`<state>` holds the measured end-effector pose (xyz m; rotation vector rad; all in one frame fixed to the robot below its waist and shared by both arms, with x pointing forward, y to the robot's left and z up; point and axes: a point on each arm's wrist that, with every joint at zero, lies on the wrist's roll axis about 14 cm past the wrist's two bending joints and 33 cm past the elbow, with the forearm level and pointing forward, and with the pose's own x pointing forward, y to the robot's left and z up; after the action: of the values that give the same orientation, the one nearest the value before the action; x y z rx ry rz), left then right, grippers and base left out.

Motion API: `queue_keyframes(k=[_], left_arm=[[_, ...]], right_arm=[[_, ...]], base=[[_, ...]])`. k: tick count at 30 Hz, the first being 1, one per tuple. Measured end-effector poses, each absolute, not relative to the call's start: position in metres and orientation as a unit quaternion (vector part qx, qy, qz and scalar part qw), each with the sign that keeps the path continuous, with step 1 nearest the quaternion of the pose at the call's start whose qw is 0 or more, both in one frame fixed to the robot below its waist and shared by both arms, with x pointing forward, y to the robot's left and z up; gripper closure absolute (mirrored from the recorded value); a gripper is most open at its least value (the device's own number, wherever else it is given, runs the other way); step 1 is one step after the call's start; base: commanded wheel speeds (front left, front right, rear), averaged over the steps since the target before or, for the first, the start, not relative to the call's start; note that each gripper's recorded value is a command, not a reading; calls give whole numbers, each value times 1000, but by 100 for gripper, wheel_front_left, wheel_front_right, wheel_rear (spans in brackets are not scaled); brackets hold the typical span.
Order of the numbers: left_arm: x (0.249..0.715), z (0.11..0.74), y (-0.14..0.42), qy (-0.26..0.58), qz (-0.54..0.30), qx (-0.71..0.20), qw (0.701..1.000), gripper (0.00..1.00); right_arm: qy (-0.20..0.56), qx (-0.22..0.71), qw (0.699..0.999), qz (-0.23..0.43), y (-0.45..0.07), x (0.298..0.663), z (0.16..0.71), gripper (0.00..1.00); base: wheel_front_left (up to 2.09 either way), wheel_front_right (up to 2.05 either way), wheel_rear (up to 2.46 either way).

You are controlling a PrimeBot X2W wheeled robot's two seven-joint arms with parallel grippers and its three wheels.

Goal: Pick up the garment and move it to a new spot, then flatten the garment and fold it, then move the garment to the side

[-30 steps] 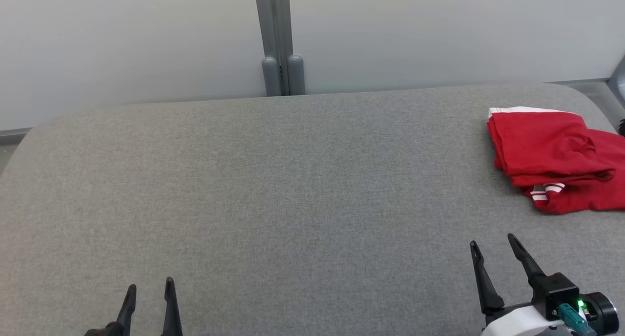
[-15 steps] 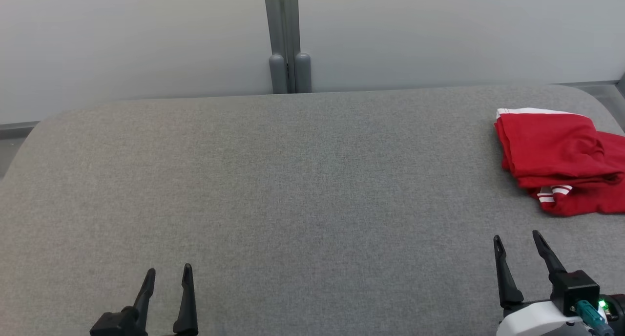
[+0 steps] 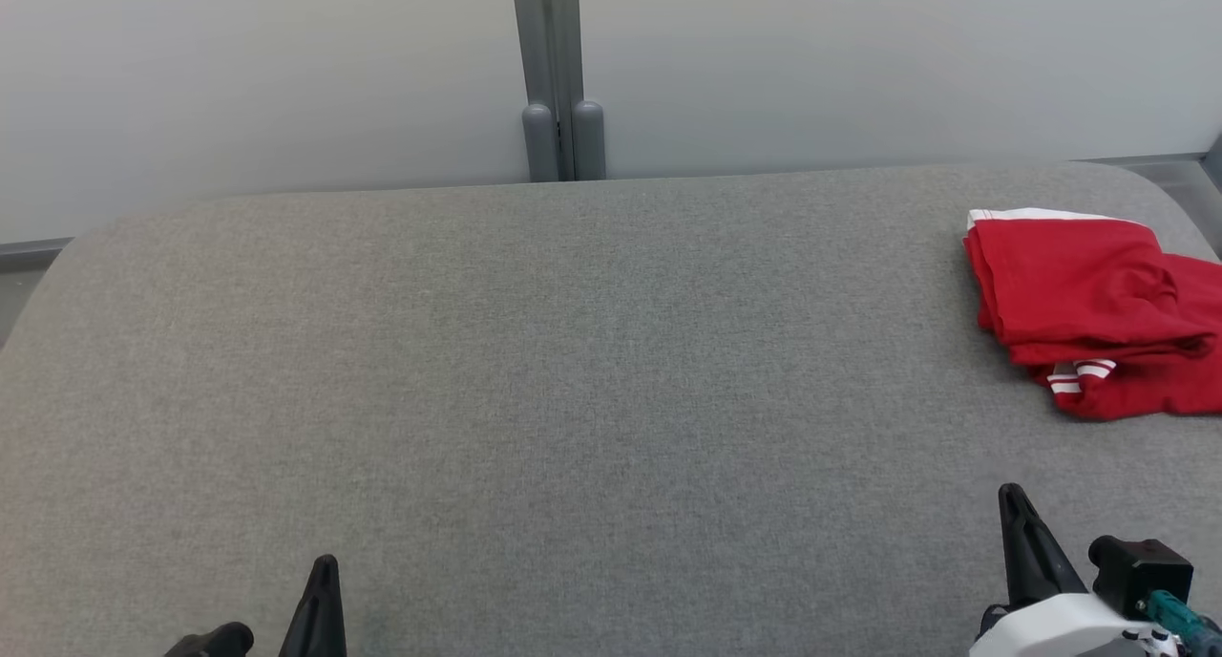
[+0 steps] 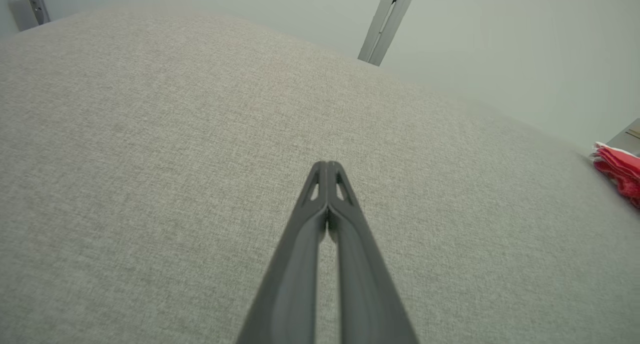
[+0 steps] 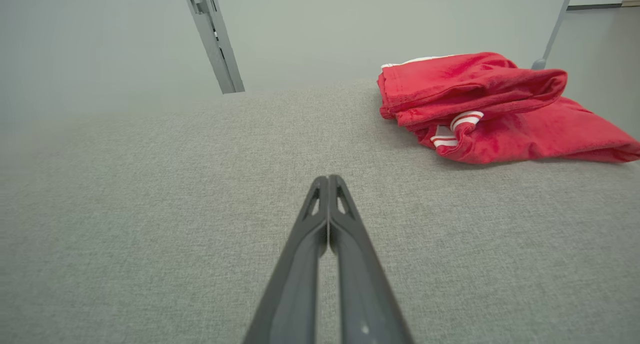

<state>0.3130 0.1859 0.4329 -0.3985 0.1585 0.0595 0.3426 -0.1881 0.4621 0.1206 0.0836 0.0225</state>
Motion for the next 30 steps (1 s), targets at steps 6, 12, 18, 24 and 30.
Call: queue_keyframes(k=[6, 12, 18, 24, 30], left_arm=[[318, 436, 190, 77, 42, -243, 966, 100], [324, 439, 194, 73, 52, -290, 953, 100], [330, 443, 195, 70, 56, -328, 940, 100], [334, 446, 197, 65, 60, -365, 927, 100], [339, 449, 199, 61, 63, -402, 911, 100]], right_arm=[[41, 120, 992, -2, -191, 345, 464, 100], [38, 178, 983, -12, -193, 350, 467, 100], [37, 229, 972, -20, -195, 353, 469, 100], [37, 276, 960, -27, -196, 356, 470, 100], [35, 321, 946, -30, -197, 359, 473, 100]], base=[[0, 0, 0], [0, 0, 0], [0, 0, 0], [0, 0, 0], [0, 0, 0]])
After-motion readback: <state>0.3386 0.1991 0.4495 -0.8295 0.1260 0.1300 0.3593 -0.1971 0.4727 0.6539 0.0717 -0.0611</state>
